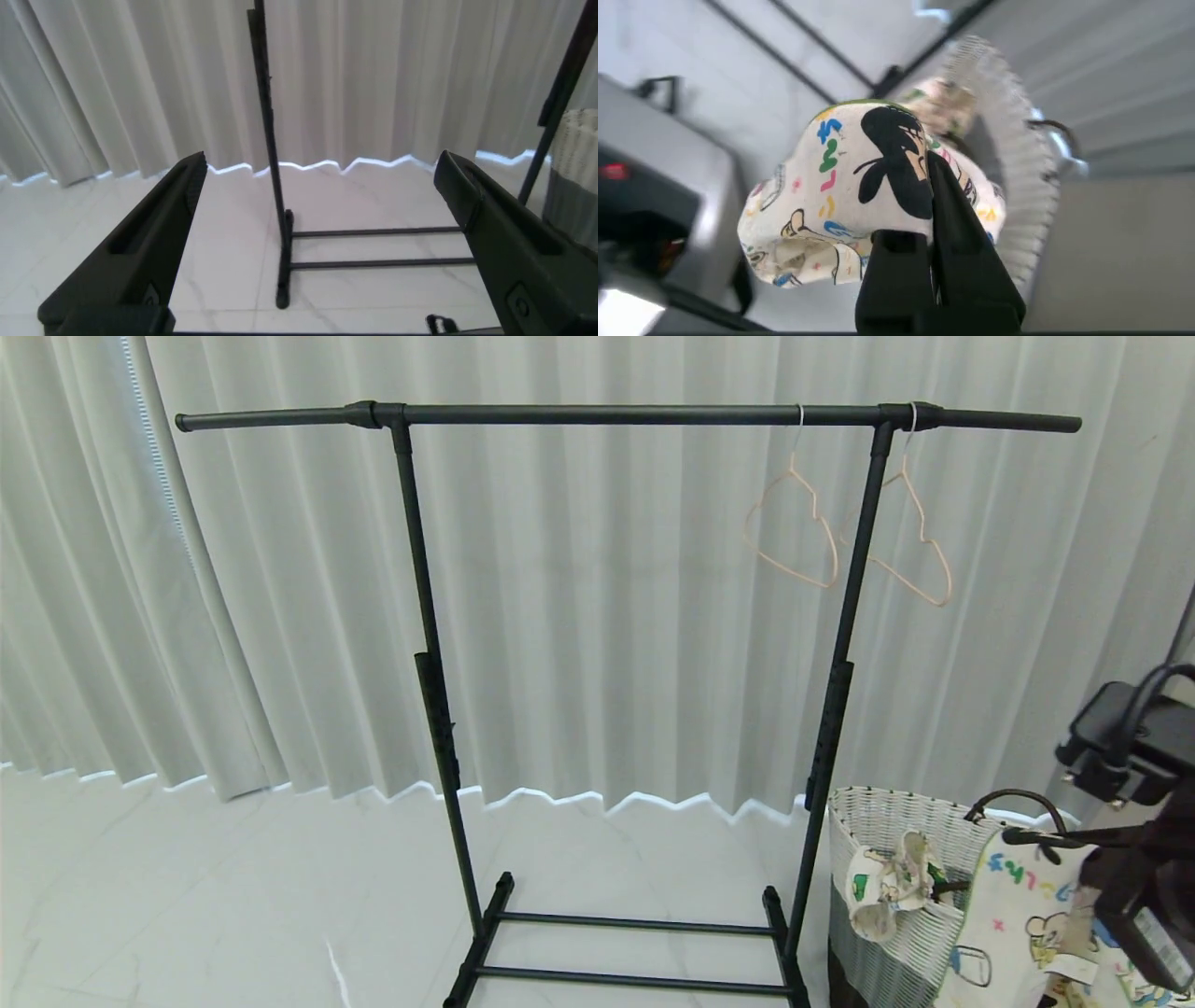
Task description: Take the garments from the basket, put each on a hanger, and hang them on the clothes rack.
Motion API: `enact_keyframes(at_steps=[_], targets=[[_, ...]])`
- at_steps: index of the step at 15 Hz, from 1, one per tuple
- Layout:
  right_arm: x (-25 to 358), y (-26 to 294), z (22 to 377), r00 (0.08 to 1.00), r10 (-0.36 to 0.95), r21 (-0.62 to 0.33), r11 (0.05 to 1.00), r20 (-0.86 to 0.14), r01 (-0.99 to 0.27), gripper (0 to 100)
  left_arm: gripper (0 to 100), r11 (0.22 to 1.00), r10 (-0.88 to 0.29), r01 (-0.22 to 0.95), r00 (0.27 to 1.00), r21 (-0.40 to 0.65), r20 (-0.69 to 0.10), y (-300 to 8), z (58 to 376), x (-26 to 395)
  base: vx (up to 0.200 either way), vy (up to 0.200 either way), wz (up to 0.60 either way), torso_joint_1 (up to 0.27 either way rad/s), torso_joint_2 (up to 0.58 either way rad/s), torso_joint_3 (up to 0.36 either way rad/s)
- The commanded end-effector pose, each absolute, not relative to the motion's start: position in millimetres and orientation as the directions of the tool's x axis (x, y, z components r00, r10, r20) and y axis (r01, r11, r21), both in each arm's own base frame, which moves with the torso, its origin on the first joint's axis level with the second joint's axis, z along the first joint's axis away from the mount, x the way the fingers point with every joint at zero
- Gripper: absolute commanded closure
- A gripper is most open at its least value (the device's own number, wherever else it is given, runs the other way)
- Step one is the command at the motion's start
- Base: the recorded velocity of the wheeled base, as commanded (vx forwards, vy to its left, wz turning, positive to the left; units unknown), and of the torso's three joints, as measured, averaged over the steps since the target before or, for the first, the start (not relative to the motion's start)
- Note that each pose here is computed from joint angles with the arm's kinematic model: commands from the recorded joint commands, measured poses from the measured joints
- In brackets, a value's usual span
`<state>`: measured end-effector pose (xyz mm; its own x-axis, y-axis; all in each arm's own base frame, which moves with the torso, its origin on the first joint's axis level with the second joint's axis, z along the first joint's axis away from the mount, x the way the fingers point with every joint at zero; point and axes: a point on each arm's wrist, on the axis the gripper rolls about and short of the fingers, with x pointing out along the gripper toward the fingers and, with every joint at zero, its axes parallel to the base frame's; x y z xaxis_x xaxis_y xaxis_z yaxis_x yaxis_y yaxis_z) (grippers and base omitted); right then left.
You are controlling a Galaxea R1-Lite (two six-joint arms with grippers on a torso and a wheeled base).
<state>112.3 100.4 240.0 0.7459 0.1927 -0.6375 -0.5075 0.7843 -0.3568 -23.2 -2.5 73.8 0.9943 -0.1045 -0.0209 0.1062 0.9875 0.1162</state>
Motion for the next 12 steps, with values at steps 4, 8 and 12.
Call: enact_keyframes(at_steps=[4,8,12], targets=[[126.4,178.8,237.0,0.671,0.315,-0.220,0.779,-0.671,-0.587,100,0,0.990,-0.104,0.106,0.994,0.097,-0.020,-2.5,74.0,-23.2,0.000,0.000,0.00,0.000,0.00,0.000],[134.3,218.4,237.6,0.659,0.370,-0.135,0.801,-0.655,-0.584,100,0,0.989,-0.107,0.109,0.994,0.096,-0.020,-2.5,73.7,-23.1,0.000,0.000,0.00,0.000,0.00,0.000],[143.7,237.7,243.1,0.666,0.392,-0.123,0.800,-0.634,-0.588,100,0,0.970,-0.241,0.242,0.969,0.004,0.054,-3.2,166.3,-20.1,0.000,0.000,0.00,0.000,0.00,0.000]])
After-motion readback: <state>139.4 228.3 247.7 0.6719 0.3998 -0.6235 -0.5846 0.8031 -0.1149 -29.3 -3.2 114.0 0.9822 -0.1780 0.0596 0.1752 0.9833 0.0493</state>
